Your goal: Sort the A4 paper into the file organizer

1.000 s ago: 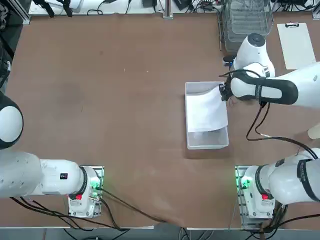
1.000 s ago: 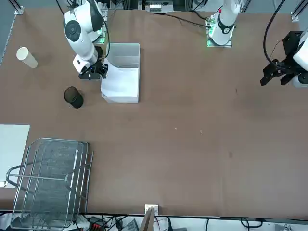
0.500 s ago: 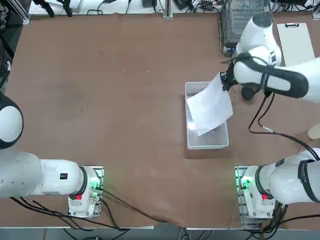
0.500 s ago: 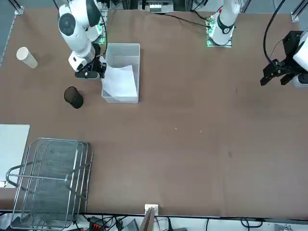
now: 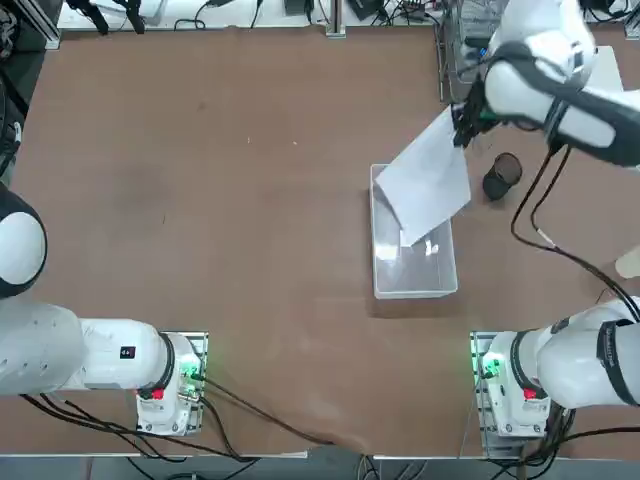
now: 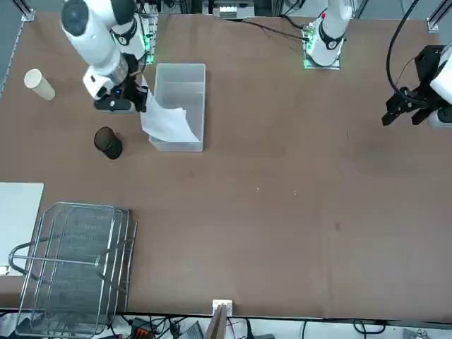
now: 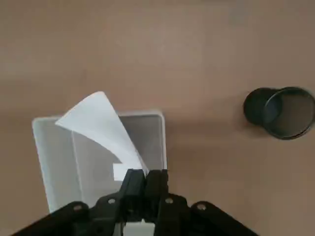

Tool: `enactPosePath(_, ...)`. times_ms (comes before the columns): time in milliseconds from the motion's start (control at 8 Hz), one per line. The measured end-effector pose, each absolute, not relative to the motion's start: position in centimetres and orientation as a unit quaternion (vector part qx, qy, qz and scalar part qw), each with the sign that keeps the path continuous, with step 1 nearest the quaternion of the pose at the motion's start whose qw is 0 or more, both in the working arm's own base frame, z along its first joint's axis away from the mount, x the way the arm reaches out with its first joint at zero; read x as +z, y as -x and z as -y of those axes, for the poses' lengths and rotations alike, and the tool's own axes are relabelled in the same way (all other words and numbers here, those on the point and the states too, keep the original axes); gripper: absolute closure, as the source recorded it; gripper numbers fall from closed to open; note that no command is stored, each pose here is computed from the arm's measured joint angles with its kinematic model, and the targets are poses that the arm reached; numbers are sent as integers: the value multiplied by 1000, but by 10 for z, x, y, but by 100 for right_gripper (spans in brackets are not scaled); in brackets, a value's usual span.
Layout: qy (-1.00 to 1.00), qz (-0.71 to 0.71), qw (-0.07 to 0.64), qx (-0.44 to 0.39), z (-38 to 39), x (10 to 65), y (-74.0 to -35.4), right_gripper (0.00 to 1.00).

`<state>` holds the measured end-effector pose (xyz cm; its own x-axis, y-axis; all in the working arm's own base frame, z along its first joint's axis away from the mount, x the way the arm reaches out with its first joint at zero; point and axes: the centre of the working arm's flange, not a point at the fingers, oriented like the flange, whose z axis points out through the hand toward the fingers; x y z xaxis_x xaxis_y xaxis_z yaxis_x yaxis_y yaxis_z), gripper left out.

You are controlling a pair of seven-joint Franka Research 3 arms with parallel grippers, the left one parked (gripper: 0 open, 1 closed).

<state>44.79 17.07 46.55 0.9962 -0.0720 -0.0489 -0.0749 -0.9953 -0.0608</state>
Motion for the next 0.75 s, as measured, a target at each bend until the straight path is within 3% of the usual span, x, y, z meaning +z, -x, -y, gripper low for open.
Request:
enactPosePath(375,996,-78,54,-2,-122,559,-483,99)
enactPosePath(750,989,-114,81,-43,-76,607,-509,99)
